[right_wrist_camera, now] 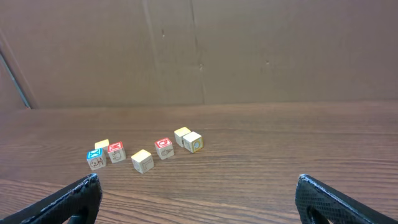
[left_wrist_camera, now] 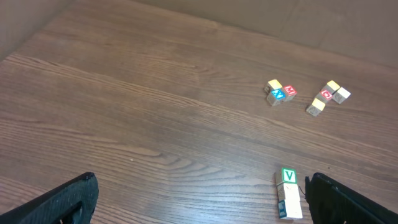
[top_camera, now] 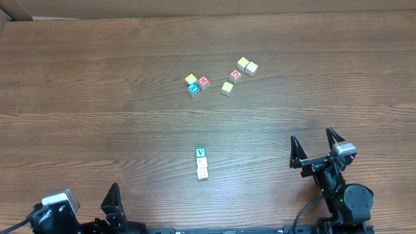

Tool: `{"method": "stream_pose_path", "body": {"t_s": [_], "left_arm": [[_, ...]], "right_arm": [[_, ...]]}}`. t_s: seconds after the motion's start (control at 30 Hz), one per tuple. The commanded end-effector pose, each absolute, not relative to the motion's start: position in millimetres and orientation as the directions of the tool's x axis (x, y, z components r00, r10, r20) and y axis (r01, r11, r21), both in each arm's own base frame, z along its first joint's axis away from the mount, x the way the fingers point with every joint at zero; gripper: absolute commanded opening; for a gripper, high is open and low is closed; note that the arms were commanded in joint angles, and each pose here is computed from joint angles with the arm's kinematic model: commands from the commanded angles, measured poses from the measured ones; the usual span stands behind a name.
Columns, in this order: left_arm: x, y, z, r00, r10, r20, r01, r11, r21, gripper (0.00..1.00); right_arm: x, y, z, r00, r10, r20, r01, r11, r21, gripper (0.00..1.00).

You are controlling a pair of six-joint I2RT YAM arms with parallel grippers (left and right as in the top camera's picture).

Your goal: Flip 5 blocks

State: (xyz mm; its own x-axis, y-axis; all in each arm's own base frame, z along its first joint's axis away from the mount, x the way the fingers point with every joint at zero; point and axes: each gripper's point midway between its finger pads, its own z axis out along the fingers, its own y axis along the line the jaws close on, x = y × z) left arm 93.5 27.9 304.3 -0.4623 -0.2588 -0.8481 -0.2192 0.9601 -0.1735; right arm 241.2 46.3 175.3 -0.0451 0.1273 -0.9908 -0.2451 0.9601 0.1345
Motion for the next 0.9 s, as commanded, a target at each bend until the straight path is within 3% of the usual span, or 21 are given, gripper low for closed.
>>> {"method": "stream_pose_path", "body": {"t_s": [0.0, 0.67, 0.87], "left_arm": [[91, 27, 309, -0.449, -0.247, -0.859, -0.204, 0.964, -0.170, 1.00], [92, 28, 309, -0.450, -0.245, -0.858, -0.206, 0.964, -0.167, 1.00], [115, 25, 321, -0.369, -0.259, -0.892, -0.196, 0.960, -0.198, 1.00]], "right_arm": [[241, 46, 174, -0.037, 0.121, -0.992, -0.247, 0.961, 0.126, 1.00], [241, 46, 174, -0.037, 0.121, -0.992, -0.247, 0.961, 0.126, 1.00], [241, 46, 174, -0.037, 0.121, -0.992, -0.247, 0.961, 0.126, 1.00]]}}
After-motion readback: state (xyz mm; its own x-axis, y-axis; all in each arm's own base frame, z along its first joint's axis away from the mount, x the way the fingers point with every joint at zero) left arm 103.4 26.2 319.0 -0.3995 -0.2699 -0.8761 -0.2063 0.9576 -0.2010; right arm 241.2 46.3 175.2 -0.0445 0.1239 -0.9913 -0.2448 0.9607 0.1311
